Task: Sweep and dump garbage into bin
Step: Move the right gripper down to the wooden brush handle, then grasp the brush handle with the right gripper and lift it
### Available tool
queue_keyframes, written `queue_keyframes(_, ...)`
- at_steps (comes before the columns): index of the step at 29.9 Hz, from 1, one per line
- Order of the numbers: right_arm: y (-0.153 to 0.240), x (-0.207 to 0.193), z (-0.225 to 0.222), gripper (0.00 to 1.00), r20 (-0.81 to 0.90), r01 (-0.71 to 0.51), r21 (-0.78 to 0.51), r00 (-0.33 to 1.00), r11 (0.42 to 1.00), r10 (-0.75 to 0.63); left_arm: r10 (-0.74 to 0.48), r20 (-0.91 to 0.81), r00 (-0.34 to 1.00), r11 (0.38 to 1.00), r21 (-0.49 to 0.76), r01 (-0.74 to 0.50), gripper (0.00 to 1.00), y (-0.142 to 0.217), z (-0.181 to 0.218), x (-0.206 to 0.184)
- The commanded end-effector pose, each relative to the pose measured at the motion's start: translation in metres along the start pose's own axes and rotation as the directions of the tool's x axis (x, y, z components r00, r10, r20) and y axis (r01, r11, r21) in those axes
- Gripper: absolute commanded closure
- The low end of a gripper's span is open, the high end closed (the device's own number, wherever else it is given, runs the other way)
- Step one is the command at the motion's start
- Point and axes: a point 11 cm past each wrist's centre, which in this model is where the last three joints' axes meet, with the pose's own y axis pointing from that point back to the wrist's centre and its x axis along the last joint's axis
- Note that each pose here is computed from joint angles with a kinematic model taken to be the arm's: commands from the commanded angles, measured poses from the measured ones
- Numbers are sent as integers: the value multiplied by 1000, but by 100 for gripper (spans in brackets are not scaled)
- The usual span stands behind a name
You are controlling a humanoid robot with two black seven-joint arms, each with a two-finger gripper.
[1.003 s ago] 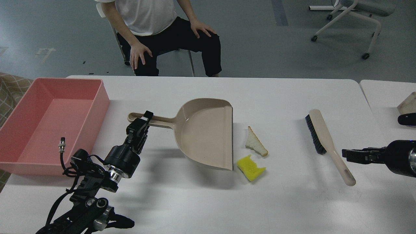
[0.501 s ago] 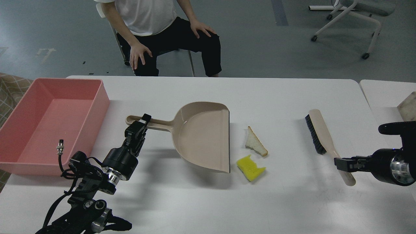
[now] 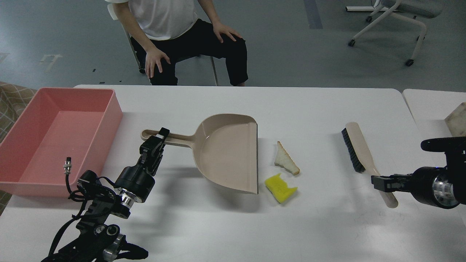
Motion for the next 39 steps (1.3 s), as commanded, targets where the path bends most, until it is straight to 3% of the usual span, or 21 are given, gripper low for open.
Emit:
queue_keyframes(1, -3, -1, -3, 38, 2, 2, -3, 1000, 1000, -2, 0, 0, 1000, 1000, 0, 0, 77, 0, 0, 1)
queue_keyframes(10, -6, -3, -7, 40, 6, 5, -1, 1000, 1000, -5, 0, 4, 1000, 1000, 1, 0, 77, 1, 0, 2)
queue_keyframes(18, -6, -6, -4, 57, 8, 12, -19, 1000, 1000, -11, 1, 0, 1000, 1000, 1, -1, 77, 1, 0, 1)
queue_keyframes(33, -7, -8, -3, 58, 9, 20, -24, 1000, 1000, -20, 0, 2, 1000, 1000, 2, 0, 77, 1, -1, 1)
queue_keyframes(39, -8, -12, -2, 77, 11, 30, -24, 1000, 999, -29, 0, 1, 1000, 1000, 2, 0, 77, 1, -1, 1)
